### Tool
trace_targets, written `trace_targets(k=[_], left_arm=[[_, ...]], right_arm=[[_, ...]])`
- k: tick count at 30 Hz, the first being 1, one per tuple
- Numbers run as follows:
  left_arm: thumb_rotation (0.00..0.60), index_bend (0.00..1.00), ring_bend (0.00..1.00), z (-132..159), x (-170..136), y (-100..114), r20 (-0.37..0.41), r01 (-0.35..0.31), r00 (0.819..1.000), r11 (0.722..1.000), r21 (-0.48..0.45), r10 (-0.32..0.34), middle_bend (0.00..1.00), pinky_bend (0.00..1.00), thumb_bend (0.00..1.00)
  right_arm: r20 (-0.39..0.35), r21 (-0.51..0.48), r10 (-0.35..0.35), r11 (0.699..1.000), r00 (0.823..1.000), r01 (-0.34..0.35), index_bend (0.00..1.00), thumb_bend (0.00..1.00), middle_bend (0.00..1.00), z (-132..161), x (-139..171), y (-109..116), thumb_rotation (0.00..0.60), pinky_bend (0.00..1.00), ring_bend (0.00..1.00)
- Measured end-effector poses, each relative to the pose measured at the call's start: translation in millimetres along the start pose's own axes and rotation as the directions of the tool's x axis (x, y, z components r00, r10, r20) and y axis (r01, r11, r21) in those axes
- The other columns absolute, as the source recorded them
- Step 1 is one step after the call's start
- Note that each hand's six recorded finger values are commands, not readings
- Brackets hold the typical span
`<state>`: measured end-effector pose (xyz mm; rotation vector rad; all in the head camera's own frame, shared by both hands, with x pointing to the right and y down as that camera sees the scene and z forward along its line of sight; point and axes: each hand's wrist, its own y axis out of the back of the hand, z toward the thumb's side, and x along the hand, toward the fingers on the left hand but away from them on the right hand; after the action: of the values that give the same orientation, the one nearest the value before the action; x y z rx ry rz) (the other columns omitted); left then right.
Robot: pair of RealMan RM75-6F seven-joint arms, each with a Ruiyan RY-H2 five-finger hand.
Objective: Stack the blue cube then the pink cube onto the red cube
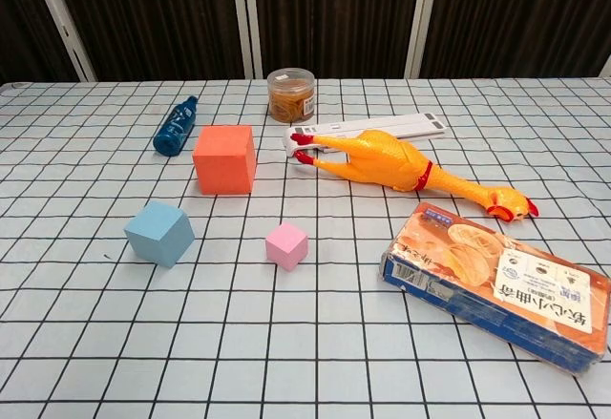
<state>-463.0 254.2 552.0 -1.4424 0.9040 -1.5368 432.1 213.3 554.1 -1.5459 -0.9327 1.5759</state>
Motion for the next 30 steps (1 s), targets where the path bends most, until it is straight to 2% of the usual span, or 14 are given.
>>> trace_targets(k=[16,30], left_arm=[[0.600,0.13,0.00,4.7,1.3,3.2,0.013,0.005,1.000,0.999,-0.033,-0.004,0.03,0.07,0.01],[0.600,0.13,0.00,0.5,2.4,0.5,0.007,0.019,1.000,0.999,-0.042,-0.019,0.03,0.07,0.01]], right_arm=[[0.012,0.008,-0.016,1.000,1.000,0.016,0.01,0.13,0.10,-3.6,5.9,5.3,0.600,0.34,0.17],[0.008,0.027,0.019,0.999,1.000,-0.019,0.01,0.13,0.10,-1.4,3.8,-4.1,0.600,0.34,0.17]])
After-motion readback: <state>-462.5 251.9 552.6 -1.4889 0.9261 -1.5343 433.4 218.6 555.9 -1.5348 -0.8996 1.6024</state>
